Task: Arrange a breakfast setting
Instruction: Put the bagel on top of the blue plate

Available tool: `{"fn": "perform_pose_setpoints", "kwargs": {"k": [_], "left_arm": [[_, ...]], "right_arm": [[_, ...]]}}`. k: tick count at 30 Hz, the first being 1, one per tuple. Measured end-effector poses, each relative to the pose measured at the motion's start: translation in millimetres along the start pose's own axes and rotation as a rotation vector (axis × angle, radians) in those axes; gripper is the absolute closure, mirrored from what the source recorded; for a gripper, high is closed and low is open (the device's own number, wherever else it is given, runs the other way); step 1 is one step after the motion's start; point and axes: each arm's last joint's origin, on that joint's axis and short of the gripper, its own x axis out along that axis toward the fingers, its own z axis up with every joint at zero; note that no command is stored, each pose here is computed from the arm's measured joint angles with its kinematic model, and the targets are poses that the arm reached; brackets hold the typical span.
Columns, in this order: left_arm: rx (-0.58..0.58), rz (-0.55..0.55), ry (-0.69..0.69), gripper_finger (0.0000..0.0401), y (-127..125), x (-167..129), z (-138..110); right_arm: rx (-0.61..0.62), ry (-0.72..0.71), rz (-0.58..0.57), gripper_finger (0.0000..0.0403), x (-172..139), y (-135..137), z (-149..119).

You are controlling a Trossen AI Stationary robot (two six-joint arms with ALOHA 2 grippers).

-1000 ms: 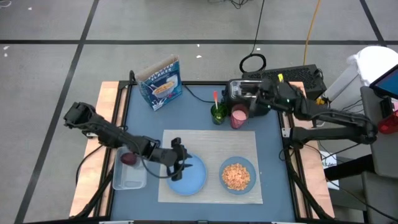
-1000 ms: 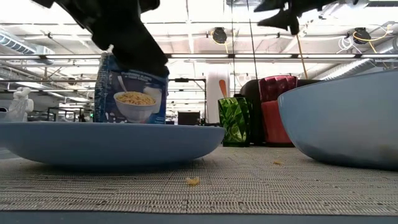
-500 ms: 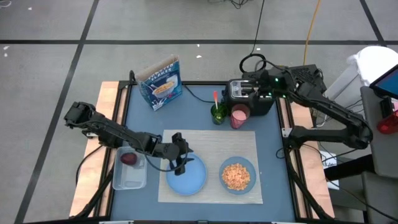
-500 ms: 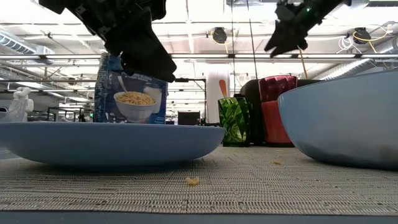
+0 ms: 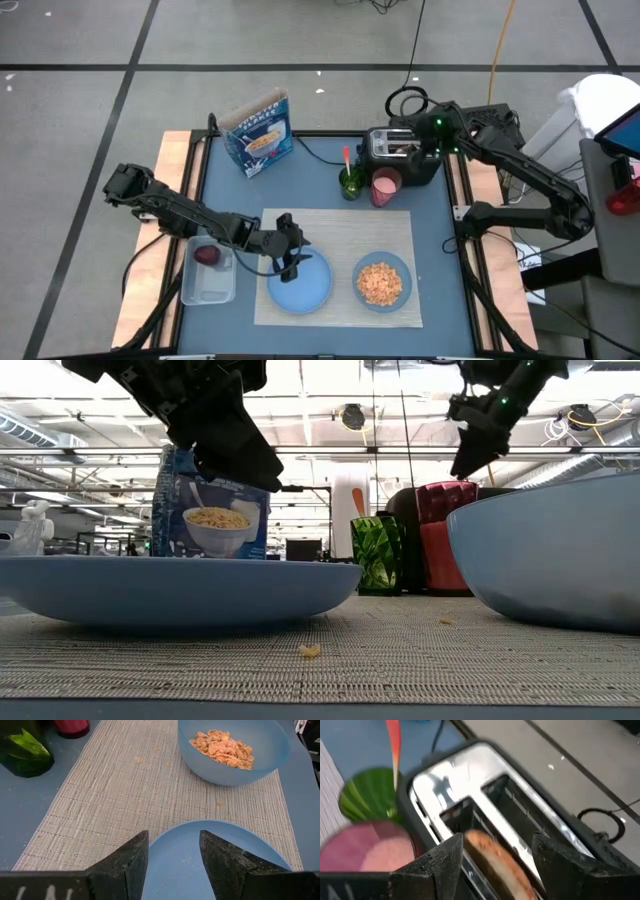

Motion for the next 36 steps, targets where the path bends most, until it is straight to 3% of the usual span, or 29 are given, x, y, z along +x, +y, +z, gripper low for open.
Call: {"fn": "perform_pose_setpoints", "kwargs": {"k": [23, 36], "left_arm": [[-0.001, 0.000, 0.000, 0.0219, 0, 0, 0], [-0.001, 0.000, 0.000, 0.0219, 0, 0, 0]], "right_arm": [[-0.076, 0.068, -0.012, 0.0180, 16, 0, -18], [-0.072, 0.055, -0.018, 0.0270, 17, 0, -17]]}}
